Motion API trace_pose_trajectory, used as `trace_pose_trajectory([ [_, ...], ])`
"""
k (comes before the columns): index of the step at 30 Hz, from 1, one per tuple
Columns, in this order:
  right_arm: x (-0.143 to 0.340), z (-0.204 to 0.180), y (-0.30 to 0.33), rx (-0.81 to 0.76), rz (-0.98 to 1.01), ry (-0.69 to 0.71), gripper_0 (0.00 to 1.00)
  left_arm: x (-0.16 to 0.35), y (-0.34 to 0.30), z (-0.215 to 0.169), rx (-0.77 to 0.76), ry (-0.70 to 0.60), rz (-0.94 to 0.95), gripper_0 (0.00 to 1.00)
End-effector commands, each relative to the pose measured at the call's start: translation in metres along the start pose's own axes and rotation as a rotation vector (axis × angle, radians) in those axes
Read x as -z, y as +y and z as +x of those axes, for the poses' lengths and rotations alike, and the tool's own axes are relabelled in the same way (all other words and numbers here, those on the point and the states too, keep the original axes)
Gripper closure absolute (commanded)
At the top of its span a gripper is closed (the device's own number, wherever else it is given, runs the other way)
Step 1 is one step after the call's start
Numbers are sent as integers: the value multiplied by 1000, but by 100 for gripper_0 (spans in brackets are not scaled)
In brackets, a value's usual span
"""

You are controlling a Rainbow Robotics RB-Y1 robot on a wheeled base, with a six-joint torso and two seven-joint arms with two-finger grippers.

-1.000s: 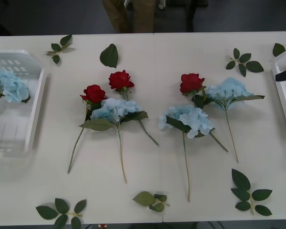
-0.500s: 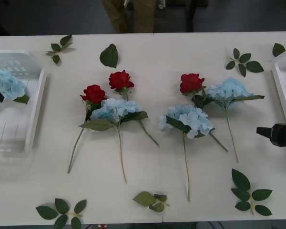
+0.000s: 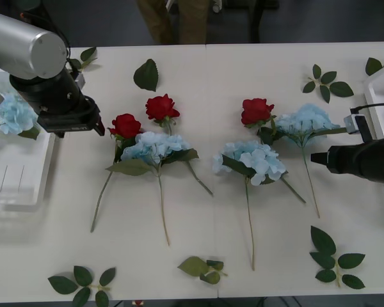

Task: Place the red flowers into the right box and the blue flowers into the left box. If a person shows an open palm, hand one flower to the person first, then continue sorting.

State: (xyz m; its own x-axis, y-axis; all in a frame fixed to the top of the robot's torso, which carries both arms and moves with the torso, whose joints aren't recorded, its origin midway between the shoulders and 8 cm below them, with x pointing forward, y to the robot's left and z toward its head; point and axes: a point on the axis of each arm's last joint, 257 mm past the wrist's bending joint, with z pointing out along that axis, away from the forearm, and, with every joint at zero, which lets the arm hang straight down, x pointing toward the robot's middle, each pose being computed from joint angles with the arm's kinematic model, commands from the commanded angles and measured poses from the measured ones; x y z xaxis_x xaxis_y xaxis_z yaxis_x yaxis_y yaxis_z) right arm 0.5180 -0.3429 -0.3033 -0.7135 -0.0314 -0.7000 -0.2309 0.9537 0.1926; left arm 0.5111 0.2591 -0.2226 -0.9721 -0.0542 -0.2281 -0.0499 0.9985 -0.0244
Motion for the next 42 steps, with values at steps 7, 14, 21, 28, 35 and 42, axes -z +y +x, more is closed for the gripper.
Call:
trace_pose_trajectory([
  [7, -4, -44, 20, 49, -25, -17, 11, -21, -33, -10, -195, -85, -81, 7],
  [14, 18, -41, 31, 68, -75, 47, 11, -40, -22, 0, -201, -75, -98, 7],
  [21, 4, -42, 50, 93, -84, 16, 11, -56, -18, 10, -208, -66, -90, 7],
  [28, -15, -31, 51, 144, -34, 26, 11, -74, -11, 17, -245, -75, -120, 7],
  [35, -37, -22, 61, 174, -8, 33, 36, -94, -8, 22, -275, -105, -136, 7],
  [42, -40, -22, 65, 172, -7, 30, 100, -102, -2, 27, -287, -106, -149, 7],
])
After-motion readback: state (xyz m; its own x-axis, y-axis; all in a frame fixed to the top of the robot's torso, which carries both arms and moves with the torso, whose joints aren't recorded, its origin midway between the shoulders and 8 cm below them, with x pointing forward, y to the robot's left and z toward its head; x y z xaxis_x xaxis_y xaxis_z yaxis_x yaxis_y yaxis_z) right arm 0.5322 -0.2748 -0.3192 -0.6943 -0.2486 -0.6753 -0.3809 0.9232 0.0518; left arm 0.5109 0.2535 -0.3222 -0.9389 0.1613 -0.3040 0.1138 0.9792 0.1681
